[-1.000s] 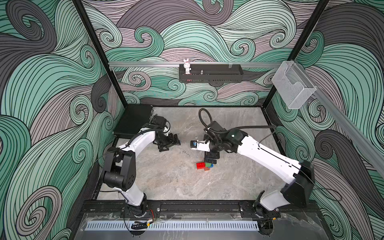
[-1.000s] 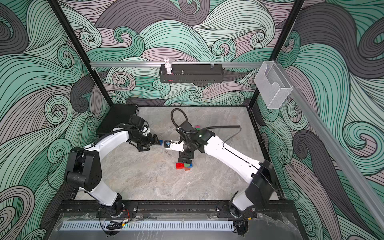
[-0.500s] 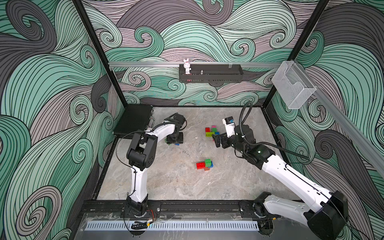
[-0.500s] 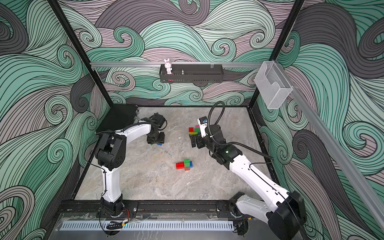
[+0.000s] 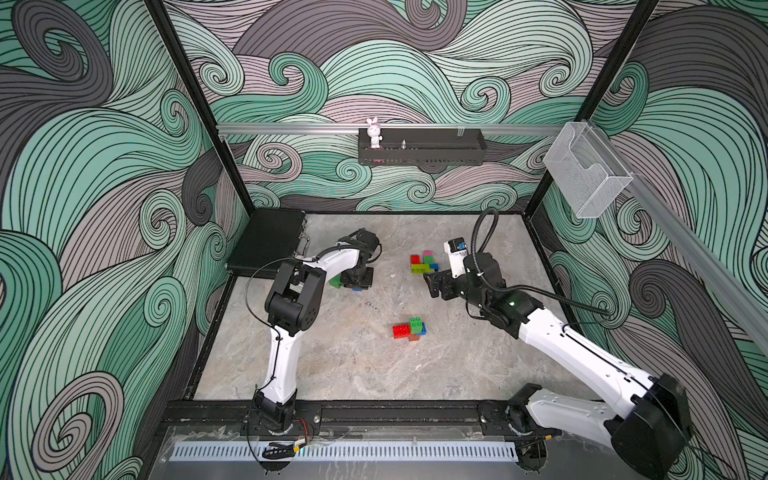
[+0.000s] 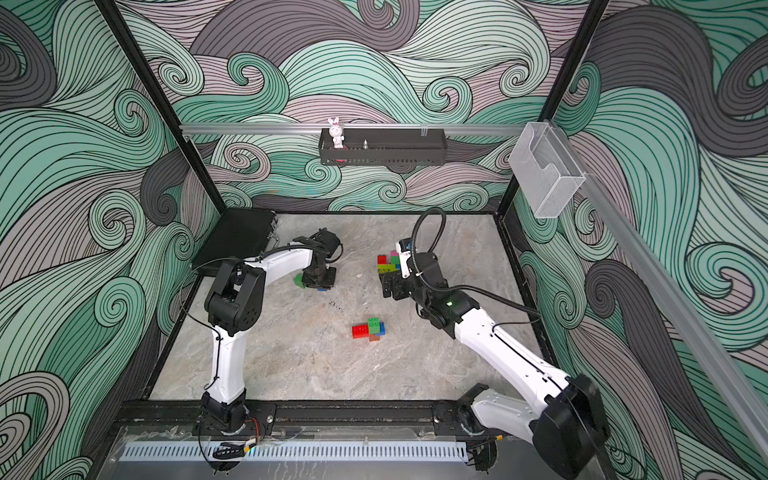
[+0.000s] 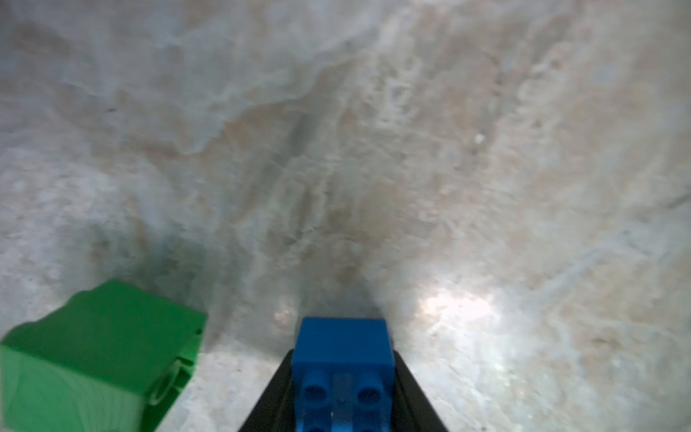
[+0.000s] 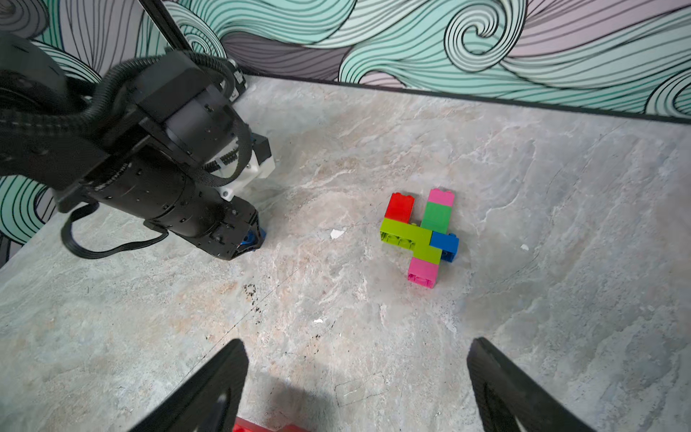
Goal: Assemble the number 4 with lego
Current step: Move the lego brick at the center of the board.
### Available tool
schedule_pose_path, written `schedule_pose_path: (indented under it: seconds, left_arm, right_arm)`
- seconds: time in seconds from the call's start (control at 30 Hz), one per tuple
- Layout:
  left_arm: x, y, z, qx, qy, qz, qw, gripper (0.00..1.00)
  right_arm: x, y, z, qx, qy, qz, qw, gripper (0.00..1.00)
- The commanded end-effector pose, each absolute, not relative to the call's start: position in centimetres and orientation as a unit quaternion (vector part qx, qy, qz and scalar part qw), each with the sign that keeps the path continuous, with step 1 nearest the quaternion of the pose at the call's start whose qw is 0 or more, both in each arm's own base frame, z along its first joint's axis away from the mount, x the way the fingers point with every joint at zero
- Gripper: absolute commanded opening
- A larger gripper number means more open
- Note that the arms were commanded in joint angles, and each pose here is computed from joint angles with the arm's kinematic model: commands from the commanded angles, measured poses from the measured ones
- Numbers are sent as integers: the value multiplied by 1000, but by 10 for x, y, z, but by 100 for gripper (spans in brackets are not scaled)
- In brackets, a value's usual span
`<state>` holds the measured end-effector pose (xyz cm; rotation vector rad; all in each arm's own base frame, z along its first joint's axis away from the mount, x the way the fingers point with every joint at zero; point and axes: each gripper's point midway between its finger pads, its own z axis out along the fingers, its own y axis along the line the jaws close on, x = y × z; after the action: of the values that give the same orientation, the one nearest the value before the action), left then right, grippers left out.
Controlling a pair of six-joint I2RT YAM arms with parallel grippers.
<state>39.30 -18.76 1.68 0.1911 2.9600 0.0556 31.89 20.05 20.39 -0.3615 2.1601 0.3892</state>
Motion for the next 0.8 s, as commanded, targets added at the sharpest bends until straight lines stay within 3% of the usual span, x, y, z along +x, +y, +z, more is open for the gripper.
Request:
schedule_pose_path:
  seconds: [0.0,0.13,0.43,0.6,0.77]
  left_arm:
    - [367,-218,13,119,990,-2,70,38]
    - [340,-243,7,143,989,-8,47,41]
    - [314,-281,14,75,995,-71,-11,58]
    - [327,-285,56,84,990,-104,54,62]
    - [347,-212,95,9,989,-37,142,72]
  right_arm:
    - [320,204,187,-131,892,168,400,95]
    - [325,203,165,-122,916,147,353,97]
    - [331,195,137,-89,940,124,305,98]
    - [328,211,124,-117,942,153,276,93]
    - [317,260,113,-195,926,237,219,87]
